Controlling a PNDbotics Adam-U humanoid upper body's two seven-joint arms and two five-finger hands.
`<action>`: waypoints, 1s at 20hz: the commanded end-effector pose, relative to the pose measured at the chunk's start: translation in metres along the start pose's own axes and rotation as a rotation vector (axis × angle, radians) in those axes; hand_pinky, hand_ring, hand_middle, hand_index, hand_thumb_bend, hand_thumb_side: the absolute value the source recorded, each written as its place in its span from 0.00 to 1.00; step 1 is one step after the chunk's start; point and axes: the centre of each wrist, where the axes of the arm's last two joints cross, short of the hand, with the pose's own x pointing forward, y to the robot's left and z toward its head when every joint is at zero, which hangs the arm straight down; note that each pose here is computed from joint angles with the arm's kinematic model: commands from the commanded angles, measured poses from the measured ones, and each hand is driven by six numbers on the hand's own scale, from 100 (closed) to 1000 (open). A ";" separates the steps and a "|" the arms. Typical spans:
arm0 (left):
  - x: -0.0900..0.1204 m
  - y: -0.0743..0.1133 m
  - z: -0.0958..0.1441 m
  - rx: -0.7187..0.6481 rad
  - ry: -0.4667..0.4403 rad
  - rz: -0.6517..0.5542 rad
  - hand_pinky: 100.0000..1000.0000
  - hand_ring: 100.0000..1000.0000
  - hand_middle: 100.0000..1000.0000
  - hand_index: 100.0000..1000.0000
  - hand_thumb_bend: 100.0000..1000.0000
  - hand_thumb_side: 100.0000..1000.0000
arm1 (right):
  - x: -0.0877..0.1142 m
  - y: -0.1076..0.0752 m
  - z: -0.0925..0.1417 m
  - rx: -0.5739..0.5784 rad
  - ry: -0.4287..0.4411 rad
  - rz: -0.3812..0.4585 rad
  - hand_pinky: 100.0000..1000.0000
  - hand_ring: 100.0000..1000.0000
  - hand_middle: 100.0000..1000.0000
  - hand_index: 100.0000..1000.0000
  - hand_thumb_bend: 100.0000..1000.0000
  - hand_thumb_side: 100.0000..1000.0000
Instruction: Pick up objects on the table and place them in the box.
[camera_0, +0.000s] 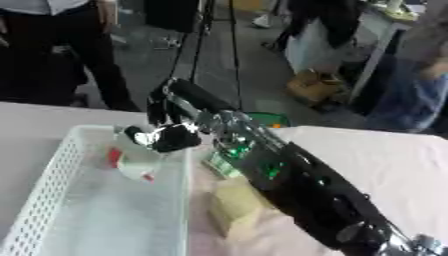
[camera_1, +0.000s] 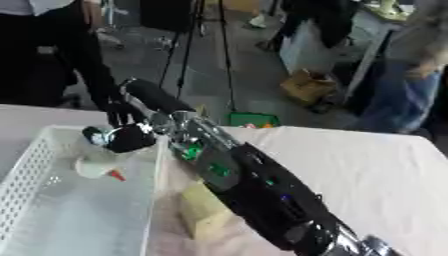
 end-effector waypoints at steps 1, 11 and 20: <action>0.005 -0.001 -0.006 -0.006 -0.033 0.010 1.00 0.92 0.98 0.89 0.00 1.00 | -0.002 0.003 -0.005 0.001 -0.008 0.029 0.44 0.20 0.30 0.36 0.30 0.34; 0.005 -0.003 -0.008 -0.011 -0.036 0.015 1.00 0.92 0.98 0.89 0.00 1.00 | -0.001 0.018 -0.007 0.046 -0.078 0.075 0.49 0.38 0.36 0.45 0.29 0.55; 0.005 -0.001 -0.005 -0.015 -0.025 0.009 1.00 0.92 0.98 0.89 0.00 1.00 | 0.018 -0.018 0.005 -0.084 -0.146 0.034 0.54 0.46 0.42 0.51 0.38 0.73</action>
